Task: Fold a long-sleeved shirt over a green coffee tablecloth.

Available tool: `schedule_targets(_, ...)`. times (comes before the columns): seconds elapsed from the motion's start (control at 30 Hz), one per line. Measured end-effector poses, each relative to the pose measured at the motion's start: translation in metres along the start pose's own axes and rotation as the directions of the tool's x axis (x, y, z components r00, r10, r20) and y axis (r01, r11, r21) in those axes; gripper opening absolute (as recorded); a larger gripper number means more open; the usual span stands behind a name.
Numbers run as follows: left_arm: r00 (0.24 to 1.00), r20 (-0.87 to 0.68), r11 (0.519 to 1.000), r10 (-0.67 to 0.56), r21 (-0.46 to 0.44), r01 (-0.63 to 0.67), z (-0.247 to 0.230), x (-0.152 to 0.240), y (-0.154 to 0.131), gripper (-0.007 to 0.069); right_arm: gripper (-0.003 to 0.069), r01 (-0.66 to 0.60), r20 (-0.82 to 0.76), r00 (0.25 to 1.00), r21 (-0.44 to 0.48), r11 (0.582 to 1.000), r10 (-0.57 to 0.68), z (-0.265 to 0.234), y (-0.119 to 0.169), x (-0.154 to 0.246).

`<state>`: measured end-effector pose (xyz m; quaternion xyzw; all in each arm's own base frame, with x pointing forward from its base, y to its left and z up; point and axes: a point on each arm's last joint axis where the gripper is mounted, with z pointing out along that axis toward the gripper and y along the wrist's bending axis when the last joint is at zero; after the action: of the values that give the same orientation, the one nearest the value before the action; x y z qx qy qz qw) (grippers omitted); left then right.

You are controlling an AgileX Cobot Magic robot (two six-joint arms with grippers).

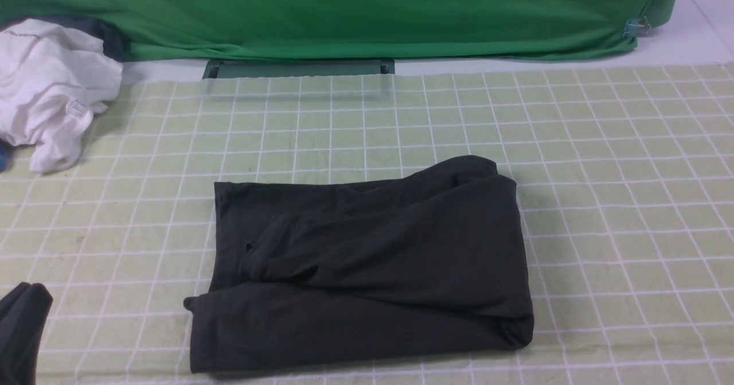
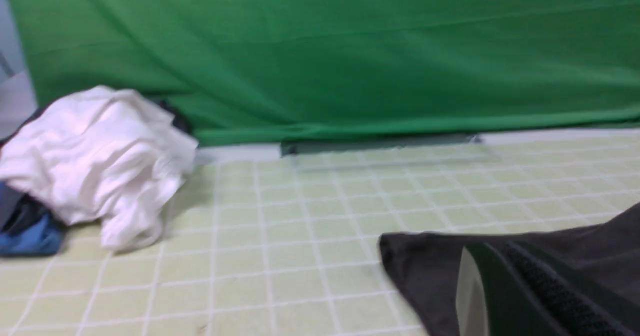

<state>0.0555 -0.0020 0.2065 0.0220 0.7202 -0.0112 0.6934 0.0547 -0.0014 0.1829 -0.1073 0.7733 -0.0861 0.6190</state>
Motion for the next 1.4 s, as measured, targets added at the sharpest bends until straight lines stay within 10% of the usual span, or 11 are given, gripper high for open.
schedule_targets(1.4,0.992,-0.124,0.989,-0.018,-0.149,0.0,0.0,0.017,0.008,0.0016,0.0237,0.0,0.0,1.0,0.0,1.0,0.0,0.0,0.0,0.0)
